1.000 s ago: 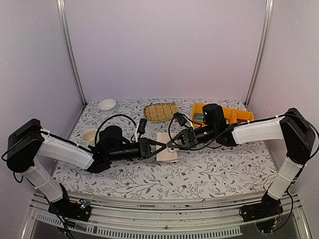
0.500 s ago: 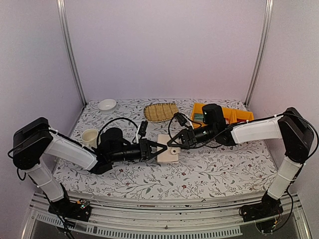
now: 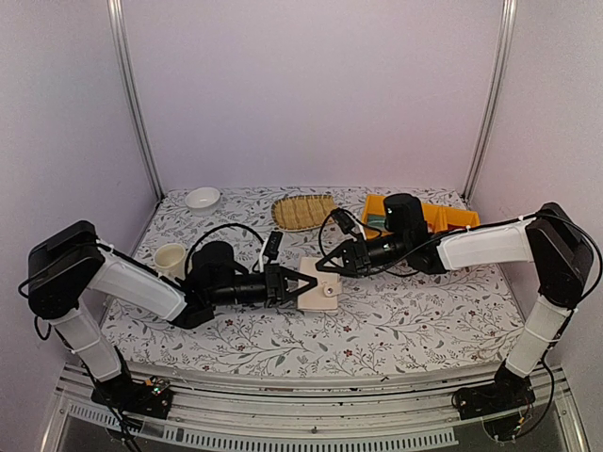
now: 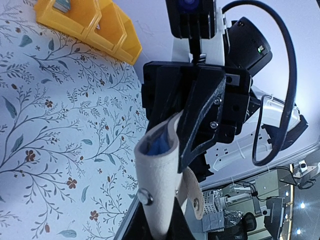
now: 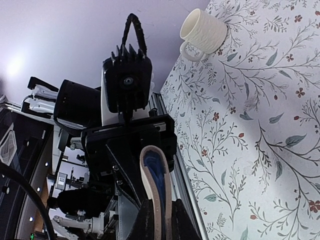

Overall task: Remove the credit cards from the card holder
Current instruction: Pass from the left arm to the right, then close the snap button on the card holder.

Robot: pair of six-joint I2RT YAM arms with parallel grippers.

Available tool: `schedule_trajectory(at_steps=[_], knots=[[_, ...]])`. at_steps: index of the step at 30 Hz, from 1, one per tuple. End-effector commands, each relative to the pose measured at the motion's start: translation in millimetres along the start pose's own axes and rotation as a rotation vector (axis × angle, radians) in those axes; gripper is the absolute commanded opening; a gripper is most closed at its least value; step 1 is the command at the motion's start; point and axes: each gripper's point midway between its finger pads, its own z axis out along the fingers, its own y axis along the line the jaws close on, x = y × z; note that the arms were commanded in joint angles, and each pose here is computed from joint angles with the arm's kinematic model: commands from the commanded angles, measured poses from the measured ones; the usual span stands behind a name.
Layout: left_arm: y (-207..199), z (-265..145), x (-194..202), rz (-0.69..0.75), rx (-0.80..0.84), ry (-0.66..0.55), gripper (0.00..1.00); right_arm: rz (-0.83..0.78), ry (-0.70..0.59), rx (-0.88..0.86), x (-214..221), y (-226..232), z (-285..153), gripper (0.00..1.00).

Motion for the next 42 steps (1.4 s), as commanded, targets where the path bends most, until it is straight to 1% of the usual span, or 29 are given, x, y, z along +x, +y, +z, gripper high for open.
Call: schedule_trajectory(at_steps=[1, 2, 4, 5, 6, 7, 9, 12, 15, 17, 19, 21, 23, 26, 28, 30, 33, 39, 42], knots=[[3, 0, -2, -0.005, -0.007, 0.003, 0.0, -0.053, -0.053, -0.029, -14, 18, -6, 0.02], [3, 0, -2, -0.001, -0.008, -0.002, 0.02, -0.047, -0.062, -0.023, -14, 18, -7, 0.02], [4, -2, -5, 0.008, -0.017, -0.017, 0.33, -0.028, -0.086, -0.008, -16, 17, -10, 0.02], [4, -3, -6, 0.019, -0.023, -0.025, 0.45, -0.016, -0.101, 0.001, -18, 16, -11, 0.01], [4, -4, -9, 0.032, -0.038, -0.035, 0.54, -0.005, -0.109, 0.007, -18, 15, -12, 0.01], [5, -5, -13, 0.052, -0.063, -0.053, 0.59, 0.009, -0.12, 0.014, -19, 14, -13, 0.01], [5, -10, -23, 0.106, -0.141, -0.072, 0.63, 0.022, -0.137, 0.03, -20, 11, -16, 0.01], [3, -23, -44, 0.218, -0.279, -0.134, 0.65, 0.042, -0.142, 0.041, -18, 6, -17, 0.01], [-15, -43, -69, 0.336, -0.377, -0.206, 0.64, 0.053, -0.141, 0.048, -16, 2, -16, 0.01], [-40, -45, -75, 0.415, -0.374, -0.204, 0.61, 0.052, -0.143, 0.056, -16, -1, -16, 0.01], [-64, -34, -66, 0.454, -0.306, -0.14, 0.54, 0.05, -0.145, 0.061, -16, -3, -15, 0.01], [-76, -16, -45, 0.441, -0.23, -0.042, 0.49, 0.051, -0.144, 0.064, -16, -5, -15, 0.01], [-71, -1, -27, 0.417, -0.217, 0.05, 0.5, 0.05, -0.147, 0.066, -17, -5, -15, 0.01], [-57, 17, -8, 0.415, -0.254, 0.165, 0.57, 0.038, -0.155, 0.076, -18, -4, -16, 0.01], [-54, 25, -4, 0.424, -0.274, 0.206, 0.6, 0.03, -0.158, 0.08, -19, -3, -17, 0.01], [-54, 30, -6, 0.437, -0.29, 0.214, 0.61, 0.022, -0.158, 0.079, -19, -1, -18, 0.01], [-45, 28, -11, 0.451, -0.354, 0.203, 0.6, 0.013, -0.155, 0.077, -20, 0, -18, 0.01], [-42, 23, 3, 0.42, -0.336, 0.25, 0.55, 0.006, -0.151, 0.078, -19, -1, -17, 0.01], [-38, 17, 6, 0.41, -0.345, 0.253, 0.52, 0.003, -0.148, 0.075, -20, 0, -16, 0.02]])
